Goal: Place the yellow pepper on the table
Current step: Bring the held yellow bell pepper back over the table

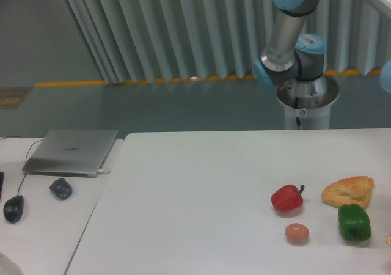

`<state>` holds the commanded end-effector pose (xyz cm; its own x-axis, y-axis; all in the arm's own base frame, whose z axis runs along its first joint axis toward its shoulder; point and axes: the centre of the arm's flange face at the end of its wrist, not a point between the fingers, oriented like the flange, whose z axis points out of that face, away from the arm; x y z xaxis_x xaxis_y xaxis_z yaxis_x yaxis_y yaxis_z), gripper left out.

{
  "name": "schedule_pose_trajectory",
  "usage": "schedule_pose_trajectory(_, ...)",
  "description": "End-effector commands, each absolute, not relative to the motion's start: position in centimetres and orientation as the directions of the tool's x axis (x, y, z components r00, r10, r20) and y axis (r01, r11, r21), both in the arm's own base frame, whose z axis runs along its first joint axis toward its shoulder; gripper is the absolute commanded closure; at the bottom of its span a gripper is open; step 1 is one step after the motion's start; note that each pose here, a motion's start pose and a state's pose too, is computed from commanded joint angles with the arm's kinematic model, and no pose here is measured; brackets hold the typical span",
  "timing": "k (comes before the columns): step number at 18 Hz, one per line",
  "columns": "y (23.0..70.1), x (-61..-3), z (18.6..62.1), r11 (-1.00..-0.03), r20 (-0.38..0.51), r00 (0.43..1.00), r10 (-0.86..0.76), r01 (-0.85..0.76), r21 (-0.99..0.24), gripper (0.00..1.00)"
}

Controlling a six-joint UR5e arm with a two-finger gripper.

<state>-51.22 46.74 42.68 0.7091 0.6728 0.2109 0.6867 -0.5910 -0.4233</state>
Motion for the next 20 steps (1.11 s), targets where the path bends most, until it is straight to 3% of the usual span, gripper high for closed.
schedule_pose_trajectory(6,46.5,-46.4,41.5,-0.766,0.124,0.859,0.496,0.500,-0.404,0.42)
schedule_pose_trajectory(8,47.7,-43.6,40.7,-0.853,0.043,0.912,0.407,0.397,-0.339,0.42)
schedule_pose_trajectory(15,50.8,-37.8,39.2,-0.949,-0.030,0.965,0.261,0.251,-0.192,0.42)
schedule_pose_trajectory(20,52.0,-34.0,39.2,-0.985,-0.001,0.993,0.115,0.114,-0.133,0.42)
